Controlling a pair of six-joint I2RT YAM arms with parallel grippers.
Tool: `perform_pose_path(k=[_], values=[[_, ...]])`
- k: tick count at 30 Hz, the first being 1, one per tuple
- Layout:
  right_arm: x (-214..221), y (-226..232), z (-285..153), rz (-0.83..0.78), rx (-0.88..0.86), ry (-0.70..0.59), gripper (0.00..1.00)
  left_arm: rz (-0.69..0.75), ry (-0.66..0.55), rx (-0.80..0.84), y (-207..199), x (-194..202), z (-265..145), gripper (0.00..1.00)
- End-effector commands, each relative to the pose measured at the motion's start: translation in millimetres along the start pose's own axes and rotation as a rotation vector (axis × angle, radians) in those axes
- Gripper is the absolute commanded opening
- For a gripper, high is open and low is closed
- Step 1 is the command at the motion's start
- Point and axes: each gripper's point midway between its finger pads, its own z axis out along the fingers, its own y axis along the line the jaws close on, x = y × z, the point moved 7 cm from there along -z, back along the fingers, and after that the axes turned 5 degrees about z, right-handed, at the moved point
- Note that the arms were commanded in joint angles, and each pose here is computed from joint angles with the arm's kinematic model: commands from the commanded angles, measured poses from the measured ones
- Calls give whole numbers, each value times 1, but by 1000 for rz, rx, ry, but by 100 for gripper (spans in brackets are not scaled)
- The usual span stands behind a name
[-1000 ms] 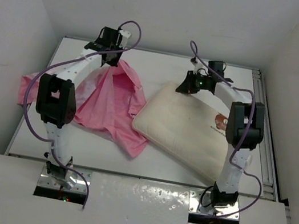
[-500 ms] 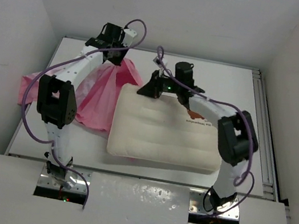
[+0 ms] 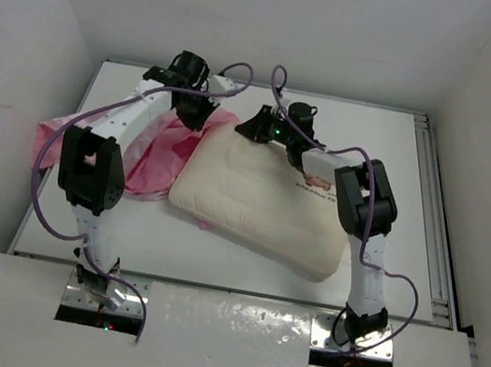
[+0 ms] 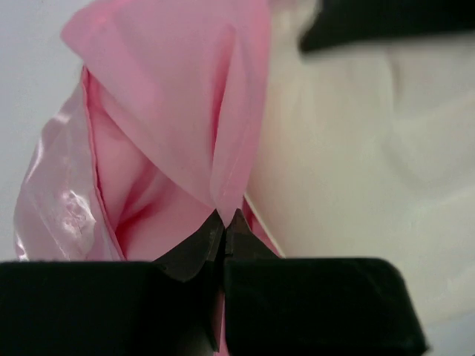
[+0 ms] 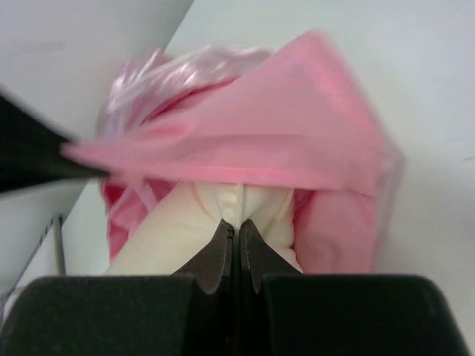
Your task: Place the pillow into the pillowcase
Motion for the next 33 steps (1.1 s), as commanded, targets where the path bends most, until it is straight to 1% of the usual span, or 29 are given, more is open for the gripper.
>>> perform_pose_path(k=[1, 3, 4, 5, 6, 7, 8, 9, 10, 11, 12, 14, 15, 17, 18, 19, 20, 21, 22, 23, 24, 26, 27, 28, 30, 31, 32, 33], values=[[-81, 19, -11, -61, 0, -290, 0, 186, 74, -25, -4, 14, -16, 0], [-90, 7, -10, -43, 74, -337, 0, 219, 101, -8, -8, 19, -12, 0], [-91, 3, -7, -39, 104, -345, 0, 248, 93, 27, -15, 16, -10, 0], [-86, -4, -4, -20, 151, -324, 0, 256, 74, 49, -19, 12, -10, 0], [-90, -12, 1, -27, 180, -331, 0, 258, 45, 78, -23, 6, -10, 0], [-87, -16, 5, -60, 195, -312, 17, 266, -29, 130, -30, -7, -13, 0], [-80, -23, 7, -59, 211, -272, 33, 263, -69, 147, -32, -14, -15, 0], [-82, -23, 5, -97, 208, -252, 50, 245, -109, 151, -33, -22, -19, 0], [-83, -21, 1, -115, 198, -239, 60, 236, -138, 118, -28, -29, -20, 0], [-78, -28, -2, -124, 220, -218, 80, 219, -142, 87, -23, -31, -20, 0], [-89, -10, -16, -196, 185, -212, 99, 179, -130, 14, -13, -31, -18, 0], [-90, 0, -32, -266, 197, -188, 99, 139, -100, -62, -3, -26, -13, 0], [-94, 12, -49, -344, 216, -188, 99, 122, -78, -83, 0, -20, -10, 0], [-90, 21, -68, -404, 234, -163, 99, 93, -56, -134, 7, -16, -9, 0], [-81, 32, -86, -485, 216, -136, 99, 64, -44, -158, 10, -13, -11, 0], [-70, 42, -90, -529, 185, -105, 99, 53, -46, -176, 13, -13, -11, 0], [-39, 38, -98, -547, 172, -30, 99, 37, -45, -196, 15, -13, -12, 0], [-28, 42, -103, -686, 143, 15, 99, -4, -34, -237, 21, -11, -15, 4], [-11, 62, -107, -738, 91, 68, 99, -29, -32, -269, 25, -10, -17, 6], [13, 61, -111, -786, 69, 139, 99, -52, -23, -292, 29, -8, -18, 10], [29, 75, -106, -901, 18, 193, 99, -94, -23, -308, 35, -3, -21, 23], [46, 82, -110, -955, 47, 275, 99, -138, 16, -353, 44, 7, -26, 40], [57, 92, -106, -1001, 27, 306, 99, -154, 29, -369, 48, 11, -31, 54], [62, 91, -108, -1014, 70, 342, 99, -160, 58, -356, 44, 16, -33, 59], [71, 96, -105, -1034, 99, 379, 99, -163, 85, -326, 36, 23, -38, 69], [78, 99, -103, -1044, 115, 396, 99, -170, 111, -302, 29, 29, -38, 71], [81, 93, -104, -1053, 195, 411, 99, -177, 118, -286, 23, 33, -37, 72], [85, 91, -104, -1051, 228, 420, 99, -179, 142, -258, 10, 42, -32, 74]])
